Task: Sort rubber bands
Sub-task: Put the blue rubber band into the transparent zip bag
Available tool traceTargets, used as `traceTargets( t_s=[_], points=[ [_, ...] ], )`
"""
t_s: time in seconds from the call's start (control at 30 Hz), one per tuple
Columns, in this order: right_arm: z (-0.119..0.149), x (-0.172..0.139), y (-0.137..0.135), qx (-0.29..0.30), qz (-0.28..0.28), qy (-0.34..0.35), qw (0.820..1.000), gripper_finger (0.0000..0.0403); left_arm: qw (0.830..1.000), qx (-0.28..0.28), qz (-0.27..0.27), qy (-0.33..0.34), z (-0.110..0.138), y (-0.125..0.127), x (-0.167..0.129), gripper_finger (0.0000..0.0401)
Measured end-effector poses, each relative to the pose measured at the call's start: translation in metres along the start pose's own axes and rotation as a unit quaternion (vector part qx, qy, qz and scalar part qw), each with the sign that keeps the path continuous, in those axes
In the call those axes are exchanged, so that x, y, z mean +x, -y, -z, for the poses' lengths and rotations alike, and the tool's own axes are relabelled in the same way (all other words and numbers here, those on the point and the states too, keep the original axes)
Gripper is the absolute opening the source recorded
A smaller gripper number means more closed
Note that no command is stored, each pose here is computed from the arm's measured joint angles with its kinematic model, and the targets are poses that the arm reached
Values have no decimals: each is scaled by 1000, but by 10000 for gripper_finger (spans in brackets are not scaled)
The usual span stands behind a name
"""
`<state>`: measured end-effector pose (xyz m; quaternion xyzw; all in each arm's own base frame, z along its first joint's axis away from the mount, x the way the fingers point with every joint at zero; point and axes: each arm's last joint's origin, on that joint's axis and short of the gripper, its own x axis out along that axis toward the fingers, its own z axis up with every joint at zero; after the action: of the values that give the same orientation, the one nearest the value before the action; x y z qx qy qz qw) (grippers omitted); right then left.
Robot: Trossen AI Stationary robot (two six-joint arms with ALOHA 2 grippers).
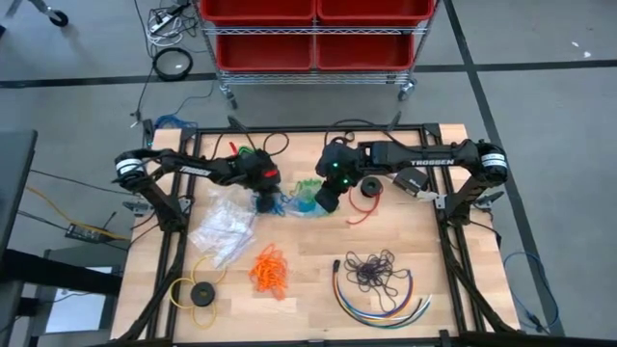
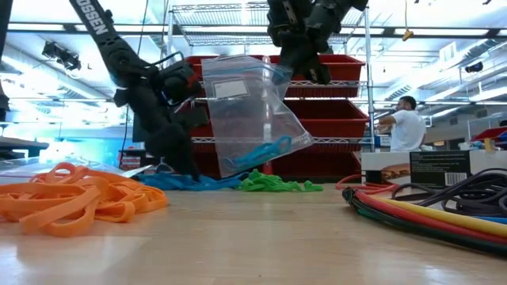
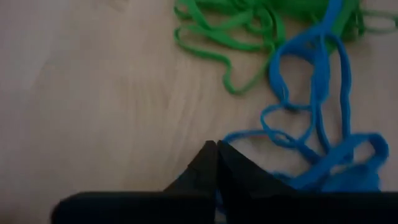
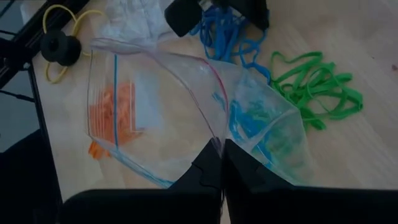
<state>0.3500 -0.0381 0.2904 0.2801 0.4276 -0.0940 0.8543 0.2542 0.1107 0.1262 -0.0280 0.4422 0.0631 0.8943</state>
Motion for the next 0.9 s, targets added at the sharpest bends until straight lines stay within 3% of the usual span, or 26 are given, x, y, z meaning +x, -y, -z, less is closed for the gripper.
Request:
traceTargets(
  t_s=[0.23, 0.47, 0.77, 0.9],
  points=[
    [0, 0, -1, -2, 1, 0, 1000, 0, 999, 19, 10, -38, -19, 0, -10, 3],
    [1, 0, -1, -3, 2, -1, 1000, 0, 999, 38, -3, 2, -43, 6, -35, 3],
    [2, 1, -4, -7, 1, 1, 1000, 0, 999, 38, -9, -22, -41, 6, -37, 54],
    [2, 1, -4, -8, 0, 2, 1000, 0, 998, 39, -40, -22, -42, 4, -37, 75]
  ],
)
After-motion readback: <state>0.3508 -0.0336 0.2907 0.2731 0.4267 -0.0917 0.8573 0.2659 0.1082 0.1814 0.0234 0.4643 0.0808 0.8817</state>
